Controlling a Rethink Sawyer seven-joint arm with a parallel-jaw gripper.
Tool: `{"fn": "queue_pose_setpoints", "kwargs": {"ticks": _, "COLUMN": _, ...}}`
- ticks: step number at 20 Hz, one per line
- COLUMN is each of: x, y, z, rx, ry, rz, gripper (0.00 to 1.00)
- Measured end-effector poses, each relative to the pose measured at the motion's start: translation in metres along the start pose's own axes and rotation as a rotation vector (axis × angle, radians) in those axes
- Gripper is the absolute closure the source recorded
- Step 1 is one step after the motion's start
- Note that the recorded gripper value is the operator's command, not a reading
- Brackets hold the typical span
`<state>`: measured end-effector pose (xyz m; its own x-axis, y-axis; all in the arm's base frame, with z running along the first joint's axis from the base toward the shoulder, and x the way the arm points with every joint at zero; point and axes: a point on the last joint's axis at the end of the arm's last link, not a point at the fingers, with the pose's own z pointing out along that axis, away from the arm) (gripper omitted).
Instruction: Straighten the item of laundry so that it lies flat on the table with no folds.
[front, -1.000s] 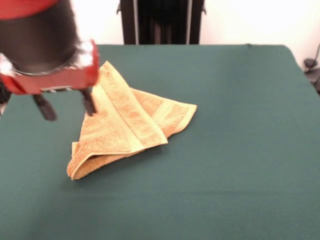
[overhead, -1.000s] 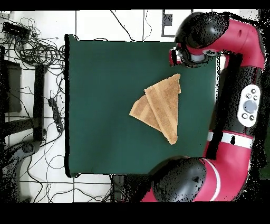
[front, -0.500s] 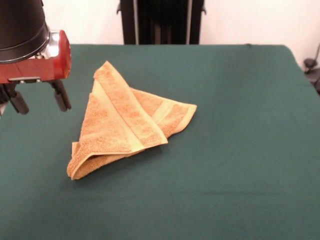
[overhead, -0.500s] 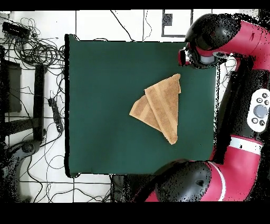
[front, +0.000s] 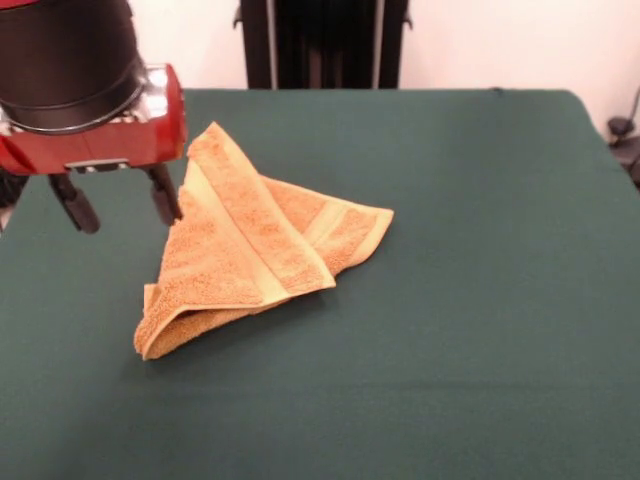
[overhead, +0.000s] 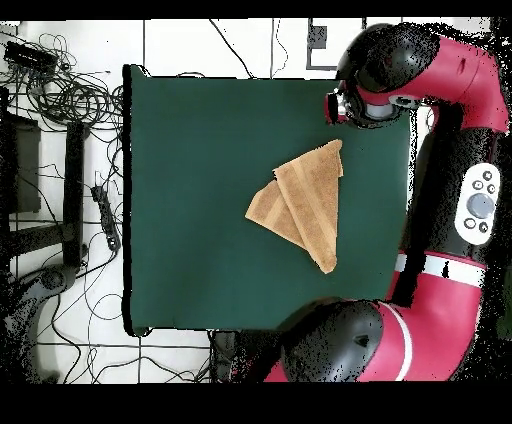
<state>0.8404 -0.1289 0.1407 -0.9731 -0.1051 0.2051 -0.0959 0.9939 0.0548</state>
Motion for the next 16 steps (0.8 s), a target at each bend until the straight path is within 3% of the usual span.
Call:
{"fn": "queue_pose_setpoints", "kwargs": {"ticks": 10, "x": -0.008, "y": 0.032, "z": 0.009, "rx": 0.002, "ry": 0.011, "rz": -0.037, "gripper": 0.00}}
{"fn": "queue_pose_setpoints", "kwargs": {"ticks": 16, "x": -0.009, "y": 0.037, "z": 0.031, "rx": -0.010, "ry": 0.036, "rz": -0.042, "gripper": 0.00}}
